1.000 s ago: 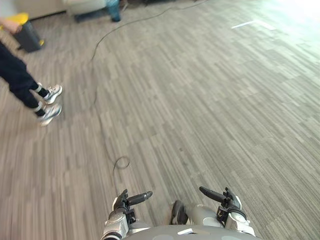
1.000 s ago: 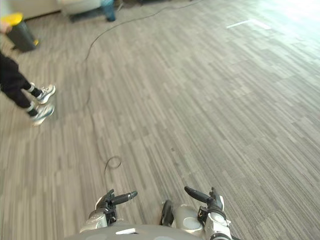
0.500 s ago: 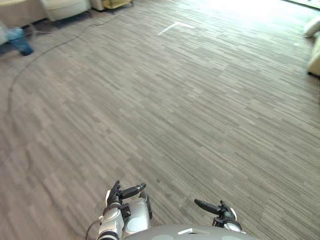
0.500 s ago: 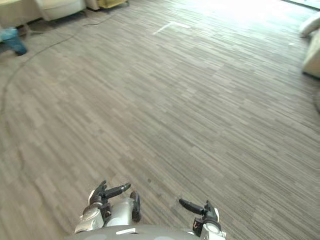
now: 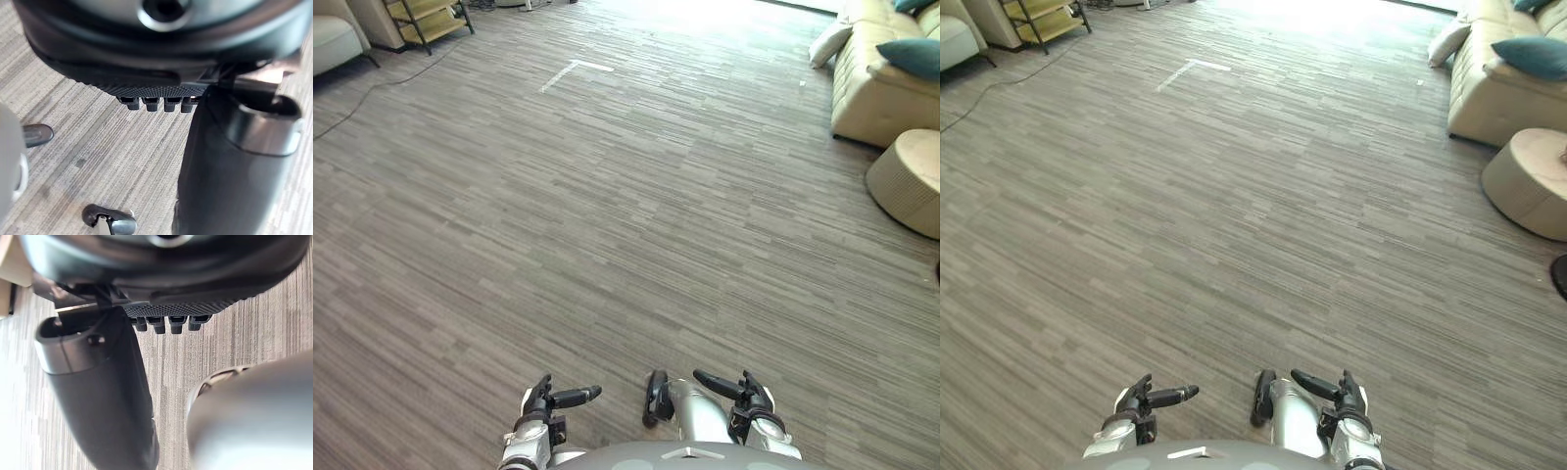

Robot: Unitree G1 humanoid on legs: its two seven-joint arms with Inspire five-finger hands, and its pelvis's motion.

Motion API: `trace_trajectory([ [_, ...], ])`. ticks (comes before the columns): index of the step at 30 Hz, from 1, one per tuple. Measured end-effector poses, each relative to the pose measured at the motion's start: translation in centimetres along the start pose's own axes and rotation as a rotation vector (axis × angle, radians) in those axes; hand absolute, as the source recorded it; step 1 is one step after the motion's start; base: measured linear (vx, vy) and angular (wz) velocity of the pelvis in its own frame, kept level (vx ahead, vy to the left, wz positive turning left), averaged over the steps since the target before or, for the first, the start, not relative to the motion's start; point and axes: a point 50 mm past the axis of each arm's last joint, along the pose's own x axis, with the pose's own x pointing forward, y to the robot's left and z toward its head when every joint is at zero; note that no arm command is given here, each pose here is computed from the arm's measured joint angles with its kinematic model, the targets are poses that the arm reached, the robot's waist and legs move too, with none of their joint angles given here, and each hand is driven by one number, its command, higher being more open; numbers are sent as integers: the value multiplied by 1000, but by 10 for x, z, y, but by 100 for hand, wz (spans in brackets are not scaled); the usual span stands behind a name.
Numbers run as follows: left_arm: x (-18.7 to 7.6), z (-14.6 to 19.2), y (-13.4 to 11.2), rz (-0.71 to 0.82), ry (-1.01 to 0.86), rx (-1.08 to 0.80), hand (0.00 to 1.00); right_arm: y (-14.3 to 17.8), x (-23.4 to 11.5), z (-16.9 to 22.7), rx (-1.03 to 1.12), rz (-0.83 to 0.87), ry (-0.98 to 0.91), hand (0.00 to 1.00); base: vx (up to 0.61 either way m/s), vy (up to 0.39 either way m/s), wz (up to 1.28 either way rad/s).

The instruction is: Pick up cushions and gather them together orderly.

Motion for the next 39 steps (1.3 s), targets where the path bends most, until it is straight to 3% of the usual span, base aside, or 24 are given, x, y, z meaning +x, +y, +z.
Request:
trace_trajectory([
  [15,-3,25,4,30,-145,-193,100,0,-5,-18,-52,6,66,100,486,-42,-56],
  [22,0,24,30,83,-116,-155,100,3,-12,-40,15,-5,129,100,627,188,-25],
  [29,0,7,12,35,-32,-87,100,1,-4,-4,-1,6,-8,100,741,-14,34],
  [35,-3,-2,-4,-12,-12,-86,100,0,-1,4,-39,5,-20,100,673,-257,12],
  [39,-4,1,0,10,-40,-152,100,-7,-3,-5,-90,-11,16,100,500,-169,10],
])
